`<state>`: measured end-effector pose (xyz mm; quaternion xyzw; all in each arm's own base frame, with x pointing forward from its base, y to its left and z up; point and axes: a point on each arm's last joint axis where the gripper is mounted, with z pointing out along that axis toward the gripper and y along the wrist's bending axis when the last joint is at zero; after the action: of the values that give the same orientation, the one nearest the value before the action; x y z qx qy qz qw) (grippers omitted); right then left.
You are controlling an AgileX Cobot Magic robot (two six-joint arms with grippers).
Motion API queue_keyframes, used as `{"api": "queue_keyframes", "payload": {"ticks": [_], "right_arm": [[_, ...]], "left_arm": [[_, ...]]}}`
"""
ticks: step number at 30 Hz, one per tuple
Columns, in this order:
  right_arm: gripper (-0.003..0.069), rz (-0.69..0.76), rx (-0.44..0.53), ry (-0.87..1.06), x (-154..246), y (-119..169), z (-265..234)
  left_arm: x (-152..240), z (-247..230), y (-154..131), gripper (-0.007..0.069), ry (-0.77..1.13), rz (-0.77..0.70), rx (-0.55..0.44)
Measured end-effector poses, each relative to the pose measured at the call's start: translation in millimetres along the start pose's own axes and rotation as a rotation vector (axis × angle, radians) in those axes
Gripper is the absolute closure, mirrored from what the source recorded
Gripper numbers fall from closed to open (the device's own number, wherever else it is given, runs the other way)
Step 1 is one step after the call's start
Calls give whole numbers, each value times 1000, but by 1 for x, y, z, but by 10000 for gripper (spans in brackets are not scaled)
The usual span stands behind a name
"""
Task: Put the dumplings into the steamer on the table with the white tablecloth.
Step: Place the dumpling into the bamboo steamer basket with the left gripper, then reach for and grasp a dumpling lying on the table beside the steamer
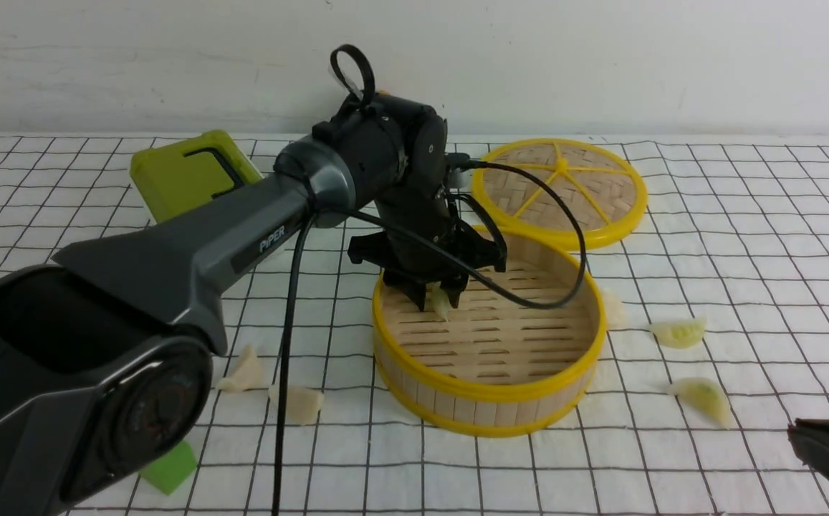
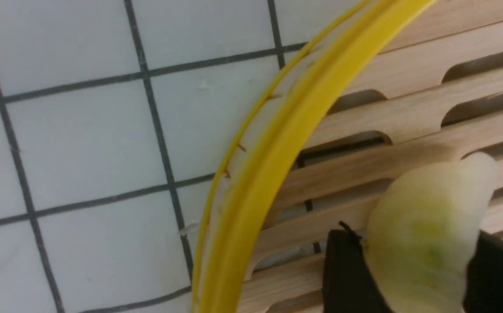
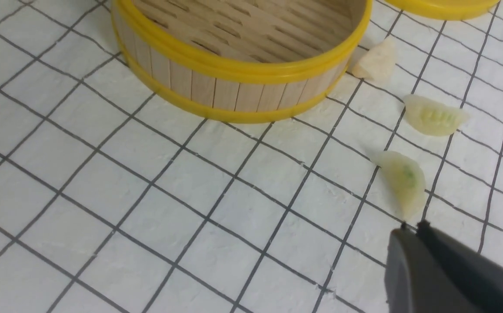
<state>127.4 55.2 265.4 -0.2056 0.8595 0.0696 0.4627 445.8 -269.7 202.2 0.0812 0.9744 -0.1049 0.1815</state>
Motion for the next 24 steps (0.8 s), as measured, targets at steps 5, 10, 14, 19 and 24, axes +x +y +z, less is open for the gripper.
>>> {"api": "queue_keyframes", "payload": {"ticks": [5,10,14,19,24], "right_arm": [[647,170,2,18,2,0,0],[647,264,28,145,4,-1,1],[647,303,45,323,-5,-1,15],[647,300,74,469,-33,-9,57],[643,316,82,500,-55,-39,90]], "left_arm": [[-6,-26,-4,199,2,17,4],[-17,-97,-8,281,-84,127,9],[-20,-166,-5,464,-224,170,-11],[-9,-237,4,638,-353,199,-59],[21,-250,16,638,-285,207,-84]]}}
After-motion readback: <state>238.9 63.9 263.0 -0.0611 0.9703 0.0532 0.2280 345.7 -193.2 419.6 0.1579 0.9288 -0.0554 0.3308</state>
